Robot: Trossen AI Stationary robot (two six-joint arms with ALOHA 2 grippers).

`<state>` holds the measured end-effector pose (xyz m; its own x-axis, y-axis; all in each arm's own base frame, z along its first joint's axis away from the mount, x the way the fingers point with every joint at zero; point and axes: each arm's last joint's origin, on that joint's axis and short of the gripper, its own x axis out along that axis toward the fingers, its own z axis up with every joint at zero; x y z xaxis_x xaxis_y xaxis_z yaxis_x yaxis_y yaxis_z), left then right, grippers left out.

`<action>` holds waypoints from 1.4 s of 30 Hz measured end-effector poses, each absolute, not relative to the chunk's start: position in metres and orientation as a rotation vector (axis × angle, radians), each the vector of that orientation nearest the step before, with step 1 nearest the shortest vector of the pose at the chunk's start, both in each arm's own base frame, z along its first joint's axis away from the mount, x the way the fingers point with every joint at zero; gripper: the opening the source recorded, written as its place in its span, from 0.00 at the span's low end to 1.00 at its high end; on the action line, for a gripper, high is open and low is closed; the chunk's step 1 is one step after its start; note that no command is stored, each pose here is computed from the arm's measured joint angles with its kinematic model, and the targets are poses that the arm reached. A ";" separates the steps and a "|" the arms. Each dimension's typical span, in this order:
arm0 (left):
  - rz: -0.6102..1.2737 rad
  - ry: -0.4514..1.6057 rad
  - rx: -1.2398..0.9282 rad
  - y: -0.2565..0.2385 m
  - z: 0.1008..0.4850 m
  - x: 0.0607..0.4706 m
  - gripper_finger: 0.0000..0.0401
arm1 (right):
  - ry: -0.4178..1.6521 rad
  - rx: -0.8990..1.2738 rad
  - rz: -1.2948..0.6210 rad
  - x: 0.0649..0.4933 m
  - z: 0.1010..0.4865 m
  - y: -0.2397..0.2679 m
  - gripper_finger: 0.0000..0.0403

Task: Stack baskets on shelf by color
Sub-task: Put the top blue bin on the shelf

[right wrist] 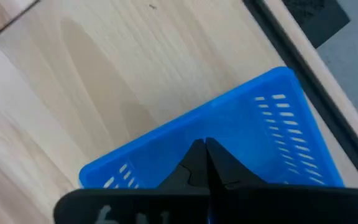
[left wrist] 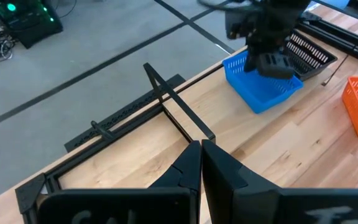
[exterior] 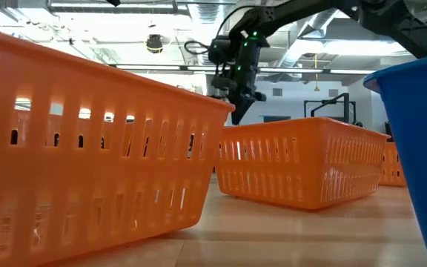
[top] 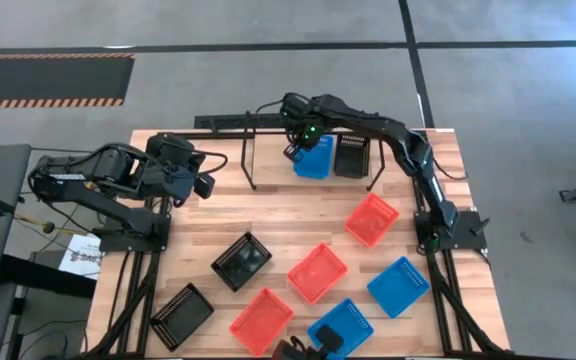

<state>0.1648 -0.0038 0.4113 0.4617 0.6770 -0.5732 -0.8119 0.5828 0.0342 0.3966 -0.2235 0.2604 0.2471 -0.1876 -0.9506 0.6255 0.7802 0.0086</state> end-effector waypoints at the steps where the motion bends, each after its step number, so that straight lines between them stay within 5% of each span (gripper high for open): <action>1: 0.929 0.580 -0.258 -0.004 0.411 0.165 0.00 | 1.208 0.438 -0.571 0.398 0.257 -0.225 0.00; 10: 0.928 0.580 -0.259 -0.004 0.411 0.165 0.00 | 1.239 0.426 -0.549 0.406 0.233 -0.232 0.00; 35: 0.924 0.585 -0.249 -0.004 0.411 0.165 0.00 | 1.062 0.343 -0.421 0.446 0.241 -0.187 0.00; 42: 0.903 0.593 -0.255 -0.006 0.411 0.165 0.00 | 0.954 0.386 -0.485 0.446 0.245 -0.208 0.00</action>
